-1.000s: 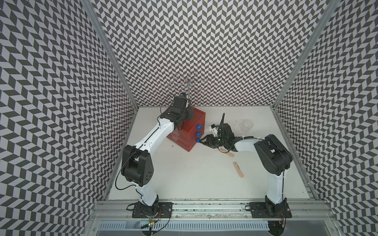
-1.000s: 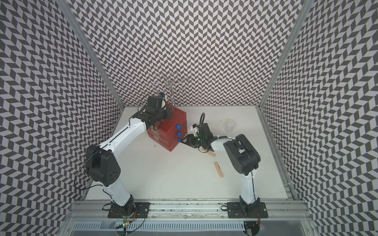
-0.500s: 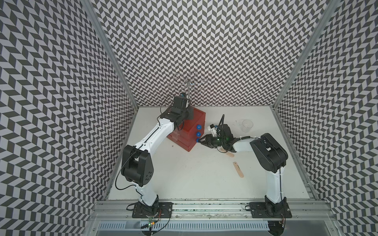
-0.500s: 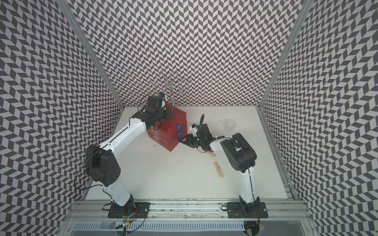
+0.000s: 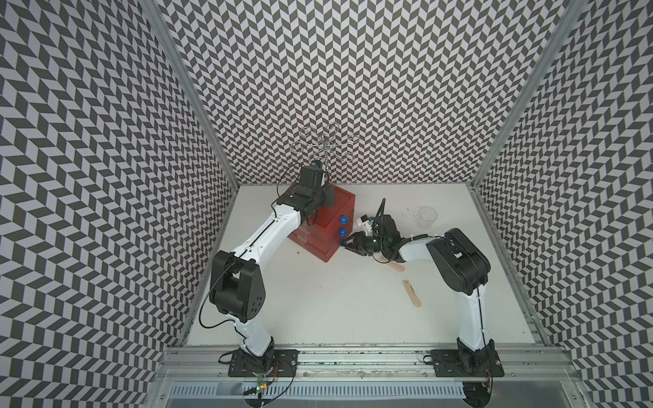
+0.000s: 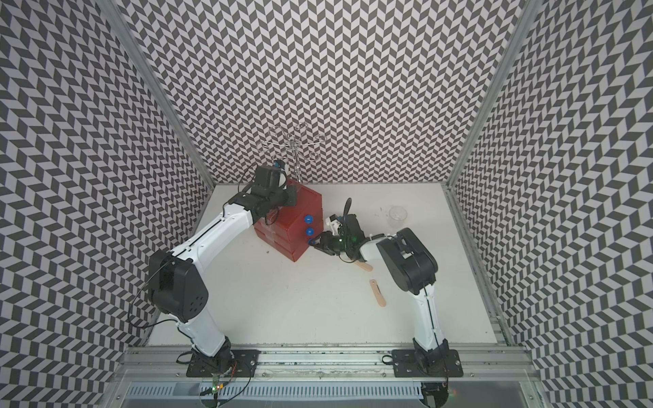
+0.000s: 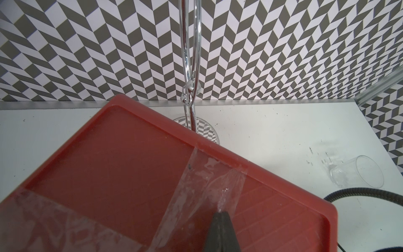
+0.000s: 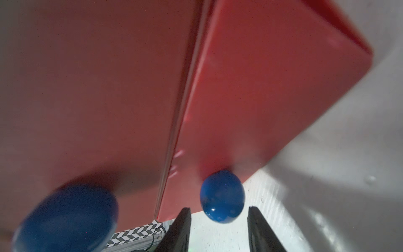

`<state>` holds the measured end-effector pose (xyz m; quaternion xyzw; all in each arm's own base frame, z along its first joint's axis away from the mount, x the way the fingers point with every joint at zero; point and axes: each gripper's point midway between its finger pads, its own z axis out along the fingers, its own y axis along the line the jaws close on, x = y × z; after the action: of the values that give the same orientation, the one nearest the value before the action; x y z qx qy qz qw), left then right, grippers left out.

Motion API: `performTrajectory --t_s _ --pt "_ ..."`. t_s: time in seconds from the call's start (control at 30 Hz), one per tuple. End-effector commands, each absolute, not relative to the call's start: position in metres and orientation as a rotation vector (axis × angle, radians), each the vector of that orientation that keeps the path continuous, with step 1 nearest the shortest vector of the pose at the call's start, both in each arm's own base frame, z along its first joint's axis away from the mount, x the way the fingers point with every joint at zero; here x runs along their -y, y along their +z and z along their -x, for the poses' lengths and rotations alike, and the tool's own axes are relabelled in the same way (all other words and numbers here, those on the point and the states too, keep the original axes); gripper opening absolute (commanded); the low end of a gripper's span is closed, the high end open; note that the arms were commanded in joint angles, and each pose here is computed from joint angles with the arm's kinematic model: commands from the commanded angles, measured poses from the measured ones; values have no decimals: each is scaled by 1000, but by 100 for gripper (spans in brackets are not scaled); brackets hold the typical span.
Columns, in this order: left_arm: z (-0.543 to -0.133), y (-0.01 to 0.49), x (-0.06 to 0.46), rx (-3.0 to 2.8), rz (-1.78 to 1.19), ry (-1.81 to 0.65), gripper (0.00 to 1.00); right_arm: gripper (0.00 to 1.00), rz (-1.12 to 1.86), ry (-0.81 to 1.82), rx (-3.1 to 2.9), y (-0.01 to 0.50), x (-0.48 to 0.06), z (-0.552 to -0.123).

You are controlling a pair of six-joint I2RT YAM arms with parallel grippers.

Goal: Place the fruit knives into the drawer by color
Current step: Open the drawer in the storage box.

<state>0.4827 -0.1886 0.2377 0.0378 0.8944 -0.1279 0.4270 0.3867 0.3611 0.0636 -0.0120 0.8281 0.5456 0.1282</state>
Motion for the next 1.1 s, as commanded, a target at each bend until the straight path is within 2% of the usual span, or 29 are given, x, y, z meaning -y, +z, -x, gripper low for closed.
performTrajectory --t_s 0.0,0.33,0.7,1.07 --pt "-431 117 166 -2661 -133 -144 0 42 66 1625 -2344 73 -369 -395" --pt "-431 115 166 -2666 -132 -142 0 34 54 1636 -2339 68 -371 -402" --pt "-431 113 166 -2668 -132 -139 0 16 -30 1611 -2347 60 -356 -400" --pt "-431 114 166 -2669 -132 -141 0 12 -114 1477 -2408 57 -317 -381"
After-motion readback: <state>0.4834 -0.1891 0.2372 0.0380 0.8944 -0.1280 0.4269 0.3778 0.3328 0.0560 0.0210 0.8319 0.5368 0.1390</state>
